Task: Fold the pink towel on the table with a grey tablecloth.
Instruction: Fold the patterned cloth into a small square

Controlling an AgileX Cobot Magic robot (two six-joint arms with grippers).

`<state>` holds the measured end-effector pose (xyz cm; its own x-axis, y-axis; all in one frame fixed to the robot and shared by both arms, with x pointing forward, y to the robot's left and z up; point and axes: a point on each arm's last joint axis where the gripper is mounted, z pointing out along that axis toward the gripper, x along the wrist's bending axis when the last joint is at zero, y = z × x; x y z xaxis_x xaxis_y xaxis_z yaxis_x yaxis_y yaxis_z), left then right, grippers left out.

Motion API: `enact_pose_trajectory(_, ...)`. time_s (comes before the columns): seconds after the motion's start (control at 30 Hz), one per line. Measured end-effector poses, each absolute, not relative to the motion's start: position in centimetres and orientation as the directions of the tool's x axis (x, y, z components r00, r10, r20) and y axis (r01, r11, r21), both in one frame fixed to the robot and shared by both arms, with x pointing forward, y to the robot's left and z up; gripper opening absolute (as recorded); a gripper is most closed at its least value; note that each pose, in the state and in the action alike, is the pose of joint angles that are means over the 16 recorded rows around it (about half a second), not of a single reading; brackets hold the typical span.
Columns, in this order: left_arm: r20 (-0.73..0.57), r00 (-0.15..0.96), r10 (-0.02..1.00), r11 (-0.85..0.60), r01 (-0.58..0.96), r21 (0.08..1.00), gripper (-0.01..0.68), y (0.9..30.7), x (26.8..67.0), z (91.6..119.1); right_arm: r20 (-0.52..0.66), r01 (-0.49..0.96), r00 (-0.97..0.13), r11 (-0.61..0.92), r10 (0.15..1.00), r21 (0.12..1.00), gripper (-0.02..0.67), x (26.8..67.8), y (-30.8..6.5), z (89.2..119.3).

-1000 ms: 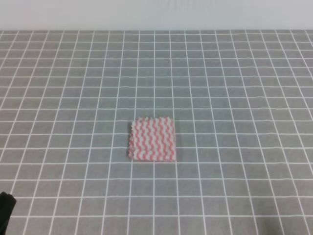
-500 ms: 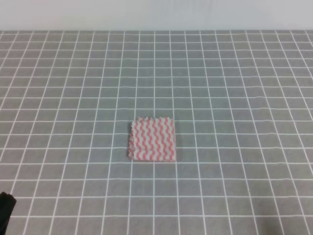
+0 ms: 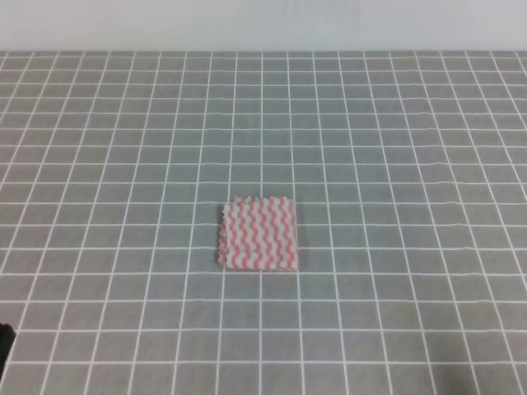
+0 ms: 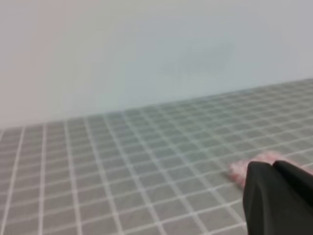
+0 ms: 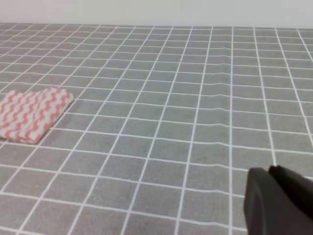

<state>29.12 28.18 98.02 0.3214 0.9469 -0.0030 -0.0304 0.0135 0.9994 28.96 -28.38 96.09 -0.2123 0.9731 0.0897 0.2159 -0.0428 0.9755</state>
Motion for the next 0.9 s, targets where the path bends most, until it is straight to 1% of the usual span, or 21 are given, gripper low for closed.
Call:
enact_pose_trajectory(0.2, 0.001, 0.243, 0.97, -0.018, 0.068, 0.997, -0.003, 28.6, 29.2, 97.0, 0.09, 0.214, -0.212, -0.044, 0.973, 0.976, -0.015, 29.0, -28.4, 96.1)
enact_pose_trajectory(0.43, -0.025, 0.133, 0.991, -0.002, 0.196, 0.981, -0.003, 29.3, 29.2, 95.8, 0.091, 0.211, -0.213, -0.045, 0.973, 0.976, -0.015, 28.9, -28.4, 96.1)
enact_pose_trajectory(0.6, -0.031, 0.122, 0.992, 0.001, 0.237, 0.972, -0.003, 29.4, 29.1, 95.5, 0.092, 0.212, -0.213, -0.046, 0.973, 0.976, -0.015, 28.9, -28.4, 96.1)
enact_pose_trajectory(0.9, -0.032, 0.123, 0.992, 0.001, 0.241, 0.971, -0.004, 29.4, 29.1, 95.5, 0.093, 0.216, -0.212, -0.046, 0.973, 0.975, -0.016, 29.0, -28.4, 96.1)
